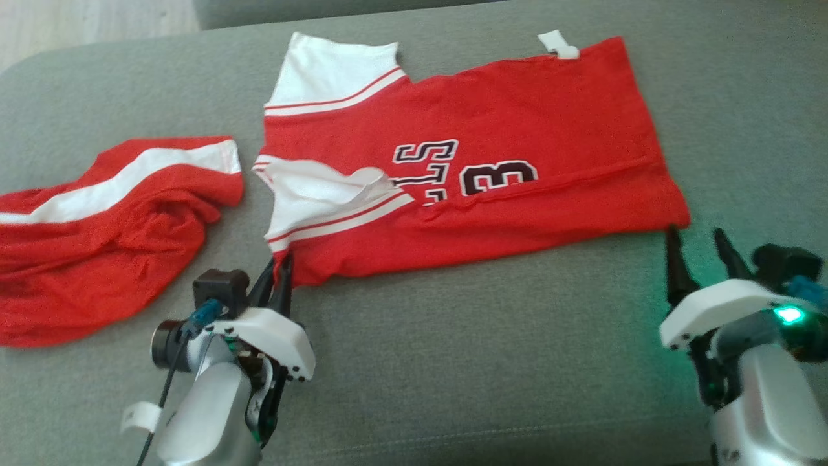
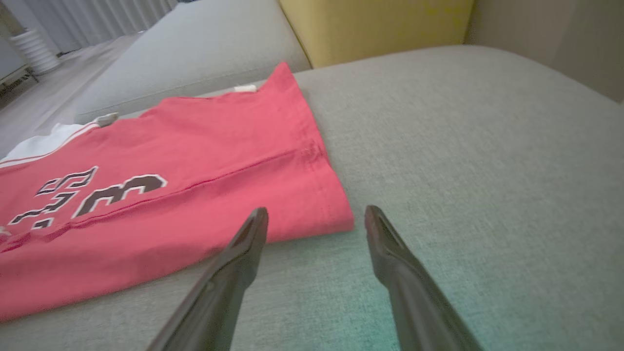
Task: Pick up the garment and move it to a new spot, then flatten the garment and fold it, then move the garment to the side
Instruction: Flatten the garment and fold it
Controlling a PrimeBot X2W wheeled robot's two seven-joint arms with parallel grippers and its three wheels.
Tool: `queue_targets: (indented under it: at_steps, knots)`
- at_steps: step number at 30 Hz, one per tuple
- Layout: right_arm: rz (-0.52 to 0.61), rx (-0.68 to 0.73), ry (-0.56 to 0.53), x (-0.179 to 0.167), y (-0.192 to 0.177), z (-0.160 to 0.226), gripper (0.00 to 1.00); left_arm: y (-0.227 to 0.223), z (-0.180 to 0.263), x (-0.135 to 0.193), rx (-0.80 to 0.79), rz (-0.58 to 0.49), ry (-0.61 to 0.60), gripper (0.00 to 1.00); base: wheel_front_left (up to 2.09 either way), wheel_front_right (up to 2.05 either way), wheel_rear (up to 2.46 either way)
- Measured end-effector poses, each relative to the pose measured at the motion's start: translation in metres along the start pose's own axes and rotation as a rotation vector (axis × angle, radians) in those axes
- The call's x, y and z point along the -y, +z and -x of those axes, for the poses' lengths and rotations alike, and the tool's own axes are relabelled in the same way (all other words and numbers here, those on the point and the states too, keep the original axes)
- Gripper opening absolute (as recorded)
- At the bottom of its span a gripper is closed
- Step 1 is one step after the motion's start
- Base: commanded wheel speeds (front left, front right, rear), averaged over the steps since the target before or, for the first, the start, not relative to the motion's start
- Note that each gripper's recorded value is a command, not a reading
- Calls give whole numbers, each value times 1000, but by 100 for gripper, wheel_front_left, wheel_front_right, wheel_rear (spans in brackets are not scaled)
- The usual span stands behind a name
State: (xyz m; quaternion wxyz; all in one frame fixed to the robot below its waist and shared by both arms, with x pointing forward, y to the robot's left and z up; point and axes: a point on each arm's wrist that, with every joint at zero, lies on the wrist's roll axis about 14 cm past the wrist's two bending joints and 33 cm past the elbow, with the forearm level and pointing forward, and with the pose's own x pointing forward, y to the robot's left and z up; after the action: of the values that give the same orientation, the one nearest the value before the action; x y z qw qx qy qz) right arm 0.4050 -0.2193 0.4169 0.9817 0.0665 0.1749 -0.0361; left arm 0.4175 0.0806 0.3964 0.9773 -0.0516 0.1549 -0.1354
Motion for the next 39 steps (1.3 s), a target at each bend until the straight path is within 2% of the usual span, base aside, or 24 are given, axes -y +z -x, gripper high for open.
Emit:
queue_targets:
  at_steps: [3,12,21,22,24,39]
  knots:
    - [-46,-49,-41,12,-8,-9,100,11,2,1,38,-26,-13,0,0,0,0]
    - [-81,-140,-104,24,-24,-37,100,34,2,-2,126,-39,-16,0,0,0,0]
    - [-109,-200,-93,14,-34,-61,100,29,-1,-9,119,-46,-10,0,0,0,0]
    - [-111,-203,-89,12,-34,-63,94,29,-1,-9,119,-47,-10,0,0,0,0]
    - [-113,-207,-83,10,-34,-64,0,30,-1,-9,120,-52,-12,0,0,0,0]
    - [-111,-159,-122,25,-20,-44,0,40,9,-1,143,-92,-31,0,0,0,0]
